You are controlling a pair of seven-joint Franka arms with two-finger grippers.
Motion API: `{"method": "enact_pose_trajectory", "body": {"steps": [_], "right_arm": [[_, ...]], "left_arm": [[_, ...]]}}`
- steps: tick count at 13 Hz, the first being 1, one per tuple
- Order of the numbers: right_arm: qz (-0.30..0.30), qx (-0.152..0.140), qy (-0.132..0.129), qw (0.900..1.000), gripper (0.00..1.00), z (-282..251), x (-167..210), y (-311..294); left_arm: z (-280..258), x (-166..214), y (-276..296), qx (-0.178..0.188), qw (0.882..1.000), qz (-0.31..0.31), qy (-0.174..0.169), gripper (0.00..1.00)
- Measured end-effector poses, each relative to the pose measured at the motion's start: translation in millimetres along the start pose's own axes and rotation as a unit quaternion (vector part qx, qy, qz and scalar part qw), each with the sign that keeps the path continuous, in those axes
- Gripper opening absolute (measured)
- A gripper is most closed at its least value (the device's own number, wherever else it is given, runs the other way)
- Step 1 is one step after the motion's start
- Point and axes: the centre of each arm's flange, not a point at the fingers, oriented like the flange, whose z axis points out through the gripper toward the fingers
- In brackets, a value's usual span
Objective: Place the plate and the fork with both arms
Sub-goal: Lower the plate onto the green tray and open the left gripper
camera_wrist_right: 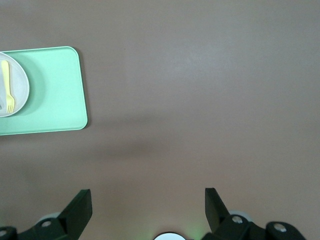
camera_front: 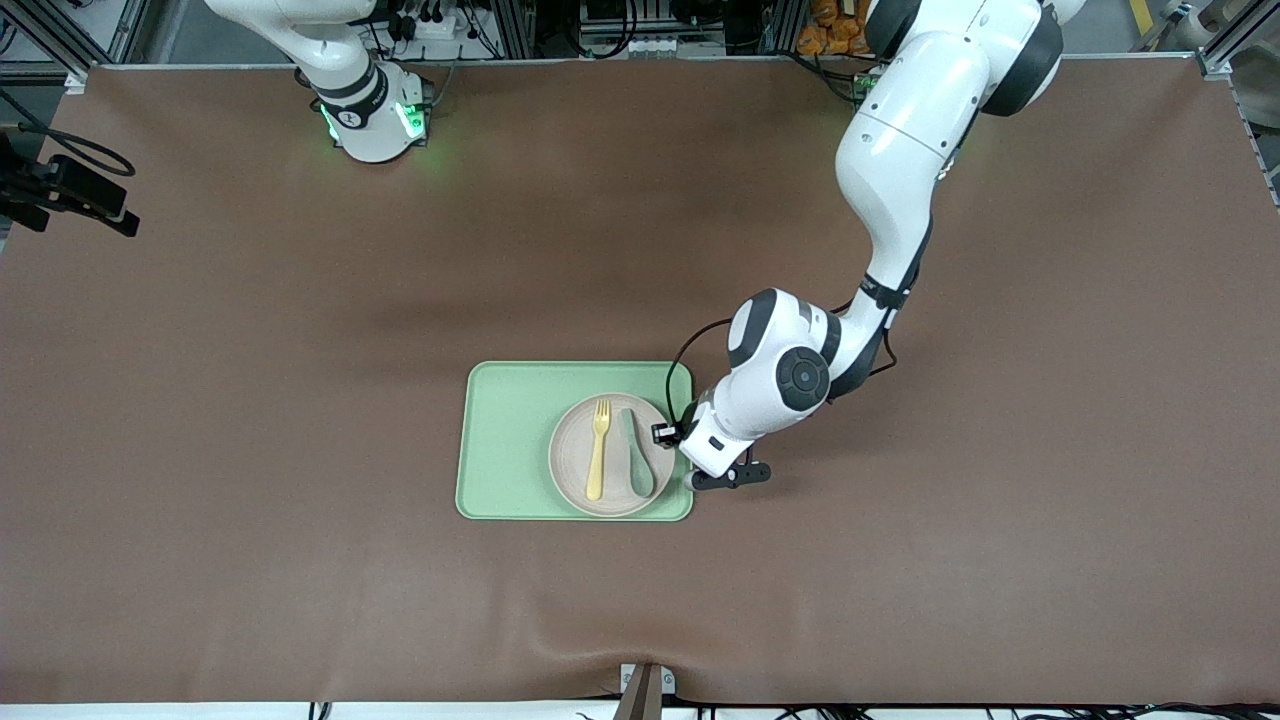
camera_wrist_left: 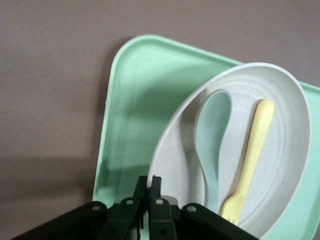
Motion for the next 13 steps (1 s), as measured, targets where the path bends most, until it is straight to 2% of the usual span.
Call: {"method": "enact_pose_trajectory", "body": {"steps": [7, 9, 13], "right_arm": [[0.000, 0.000, -0.001, 1.000, 1.00, 0, 0, 0], [0.000, 0.000, -0.001, 1.000, 1.00, 0, 0, 0], [0.000, 0.000, -0.002, 1.000, 1.00, 1, 0, 0]], "left_arm": [[14, -7, -1, 0.006, 1.000, 0.004, -0.008, 0.04], [15, -7, -1, 0.006, 1.000, 0.010, -0.008, 0.07], [10, -5, 3, 0.001, 1.000, -0.003, -0.003, 0.49]]}}
